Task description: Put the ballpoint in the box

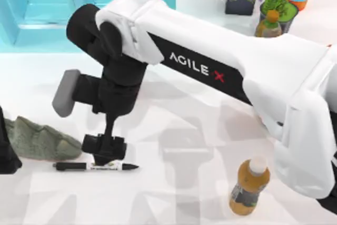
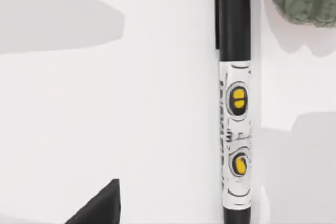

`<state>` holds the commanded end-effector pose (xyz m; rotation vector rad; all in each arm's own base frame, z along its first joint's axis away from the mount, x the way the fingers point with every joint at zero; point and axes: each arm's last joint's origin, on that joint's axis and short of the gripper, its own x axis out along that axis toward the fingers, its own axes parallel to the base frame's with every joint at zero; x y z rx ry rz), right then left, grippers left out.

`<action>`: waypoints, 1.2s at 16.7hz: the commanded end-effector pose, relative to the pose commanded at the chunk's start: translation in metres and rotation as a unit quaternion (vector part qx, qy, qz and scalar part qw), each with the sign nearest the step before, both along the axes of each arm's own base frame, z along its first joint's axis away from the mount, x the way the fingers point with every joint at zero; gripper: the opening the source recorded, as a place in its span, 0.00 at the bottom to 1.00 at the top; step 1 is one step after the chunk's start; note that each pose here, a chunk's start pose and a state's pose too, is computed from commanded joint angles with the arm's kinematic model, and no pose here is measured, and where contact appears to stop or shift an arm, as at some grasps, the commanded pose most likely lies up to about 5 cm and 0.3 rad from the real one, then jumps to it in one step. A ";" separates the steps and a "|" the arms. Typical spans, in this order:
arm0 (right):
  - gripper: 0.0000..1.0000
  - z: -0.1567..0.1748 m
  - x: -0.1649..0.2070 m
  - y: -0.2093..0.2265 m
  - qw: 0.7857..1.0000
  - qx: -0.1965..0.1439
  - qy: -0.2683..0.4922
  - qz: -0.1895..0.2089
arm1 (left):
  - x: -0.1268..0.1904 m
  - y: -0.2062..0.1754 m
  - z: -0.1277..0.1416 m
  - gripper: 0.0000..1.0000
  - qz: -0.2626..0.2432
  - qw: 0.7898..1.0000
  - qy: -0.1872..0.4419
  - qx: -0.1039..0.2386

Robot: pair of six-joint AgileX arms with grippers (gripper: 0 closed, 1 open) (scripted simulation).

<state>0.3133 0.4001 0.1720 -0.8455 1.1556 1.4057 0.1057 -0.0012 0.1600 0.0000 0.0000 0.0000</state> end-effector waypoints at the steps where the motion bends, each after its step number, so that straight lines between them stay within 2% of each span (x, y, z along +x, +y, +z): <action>1: 1.00 0.000 0.000 0.002 1.000 0.004 0.001 0.005 | 0.000 0.000 0.000 1.00 0.000 1.000 0.000 0.000; 10: 1.00 -0.005 0.003 0.002 1.000 0.008 0.000 0.008 | 0.000 0.000 0.000 1.00 0.000 1.000 0.000 0.000; 17: 1.00 -0.078 0.001 0.018 1.000 0.007 0.000 0.008 | 0.000 0.000 0.000 1.00 0.000 1.000 0.000 0.000; 20: 1.00 -0.093 -0.013 0.030 1.000 0.007 0.001 0.009 | 0.000 0.000 0.000 1.00 0.000 1.000 0.000 0.000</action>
